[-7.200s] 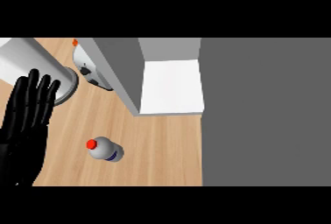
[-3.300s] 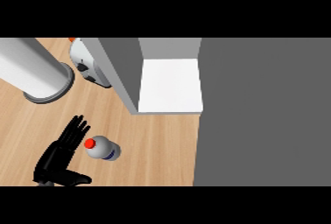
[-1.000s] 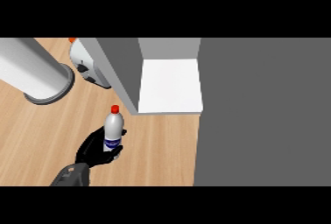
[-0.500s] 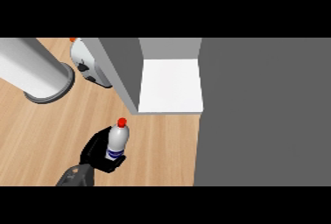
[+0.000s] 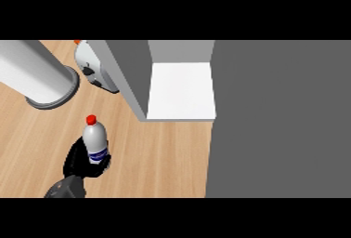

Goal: Pick up the bottled water, place it into the cabinet and close the cabinet

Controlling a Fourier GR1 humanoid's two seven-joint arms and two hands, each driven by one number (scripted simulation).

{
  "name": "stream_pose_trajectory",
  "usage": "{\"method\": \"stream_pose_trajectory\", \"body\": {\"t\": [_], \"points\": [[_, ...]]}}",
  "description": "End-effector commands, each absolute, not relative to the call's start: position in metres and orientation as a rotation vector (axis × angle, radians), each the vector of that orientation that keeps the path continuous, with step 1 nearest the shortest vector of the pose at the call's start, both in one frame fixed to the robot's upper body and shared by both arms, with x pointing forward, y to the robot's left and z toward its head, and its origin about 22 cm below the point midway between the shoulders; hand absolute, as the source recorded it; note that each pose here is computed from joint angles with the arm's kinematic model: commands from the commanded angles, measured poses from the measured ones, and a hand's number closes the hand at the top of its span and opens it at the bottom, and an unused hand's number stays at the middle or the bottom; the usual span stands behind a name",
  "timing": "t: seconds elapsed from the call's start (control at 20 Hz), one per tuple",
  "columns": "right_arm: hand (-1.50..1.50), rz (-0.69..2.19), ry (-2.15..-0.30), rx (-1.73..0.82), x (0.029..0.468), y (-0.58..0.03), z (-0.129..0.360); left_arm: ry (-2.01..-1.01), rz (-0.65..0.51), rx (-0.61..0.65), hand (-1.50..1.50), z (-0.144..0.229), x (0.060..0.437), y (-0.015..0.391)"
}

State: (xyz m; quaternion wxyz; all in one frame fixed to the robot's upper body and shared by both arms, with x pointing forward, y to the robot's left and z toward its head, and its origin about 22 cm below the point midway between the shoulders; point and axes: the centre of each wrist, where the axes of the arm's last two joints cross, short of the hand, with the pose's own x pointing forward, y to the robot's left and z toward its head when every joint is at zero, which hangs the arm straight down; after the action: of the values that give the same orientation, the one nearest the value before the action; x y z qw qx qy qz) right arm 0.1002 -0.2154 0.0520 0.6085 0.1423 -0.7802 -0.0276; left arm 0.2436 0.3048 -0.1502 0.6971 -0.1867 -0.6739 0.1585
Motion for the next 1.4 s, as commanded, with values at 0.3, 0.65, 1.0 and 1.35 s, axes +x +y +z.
{"method": "stream_pose_trajectory", "body": {"t": [0.3,0.65,1.0,1.35], "points": [[-1.50,-0.065,-1.795,0.335,0.096,-0.220,0.038,-1.544,0.425,-0.538,1.50,-0.142,0.252,0.286],[-1.50,-0.057,-1.818,0.331,0.096,-0.215,0.059,-1.531,0.368,-0.531,1.50,-0.097,0.264,0.272],[-1.50,-0.069,-1.784,0.358,0.095,-0.195,0.044,-1.587,0.297,-0.538,1.50,-0.048,0.267,0.235],[-1.50,-0.062,-1.779,0.366,0.105,-0.216,0.041,-1.640,0.221,-0.494,1.50,-0.009,0.297,0.171]]}}
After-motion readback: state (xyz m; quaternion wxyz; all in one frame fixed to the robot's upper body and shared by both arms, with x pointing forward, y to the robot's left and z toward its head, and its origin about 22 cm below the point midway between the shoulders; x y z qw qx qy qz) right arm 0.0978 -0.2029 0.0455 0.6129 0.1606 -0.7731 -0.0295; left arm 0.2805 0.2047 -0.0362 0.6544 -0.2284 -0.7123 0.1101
